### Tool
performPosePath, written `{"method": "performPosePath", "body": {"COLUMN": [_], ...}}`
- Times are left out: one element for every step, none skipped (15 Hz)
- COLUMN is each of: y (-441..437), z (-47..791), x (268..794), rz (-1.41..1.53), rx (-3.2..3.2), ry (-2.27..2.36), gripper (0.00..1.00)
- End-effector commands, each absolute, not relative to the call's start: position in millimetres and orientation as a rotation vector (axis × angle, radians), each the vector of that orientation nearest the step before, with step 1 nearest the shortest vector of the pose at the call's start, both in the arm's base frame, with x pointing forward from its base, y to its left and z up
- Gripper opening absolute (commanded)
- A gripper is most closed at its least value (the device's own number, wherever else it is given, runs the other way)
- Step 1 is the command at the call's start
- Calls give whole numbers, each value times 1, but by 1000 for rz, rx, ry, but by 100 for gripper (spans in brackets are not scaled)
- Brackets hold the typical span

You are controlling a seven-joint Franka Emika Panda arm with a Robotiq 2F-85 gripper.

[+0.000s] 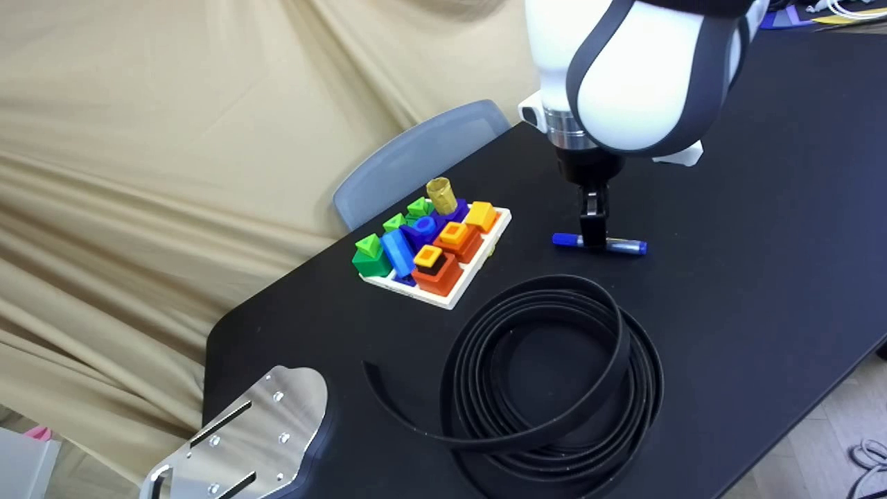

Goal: Move the marker to the right slightly

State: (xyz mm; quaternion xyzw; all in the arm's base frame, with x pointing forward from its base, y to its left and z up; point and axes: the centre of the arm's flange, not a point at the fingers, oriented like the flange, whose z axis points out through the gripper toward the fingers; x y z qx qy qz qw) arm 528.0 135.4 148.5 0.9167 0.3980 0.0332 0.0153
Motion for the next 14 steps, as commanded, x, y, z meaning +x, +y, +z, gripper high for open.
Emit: {"method": "performPosePath", "body": {"y": [143,144,144,144,144,144,144,144,144,144,142,141,138,133], "z": [144,143,142,142,142,142,143,144,146,149,155,161,171,181], "x": [537,538,538,538,539,539,538,538,537,536,534,533,530,527], "rz": [104,102,102,100,100,100,97,97,95,95,99,106,113,120], "rx": [2868,2870,2872,2872,2871,2873,2876,2879,2882,2885,2893,2897,2902,2910], "ry": [1195,1195,1195,1196,1197,1199,1201,1202,1205,1205,1197,1189,1174,1155], "gripper": [53,45,39,31,25,19,11,5,1,5,5,5,5,5]}}
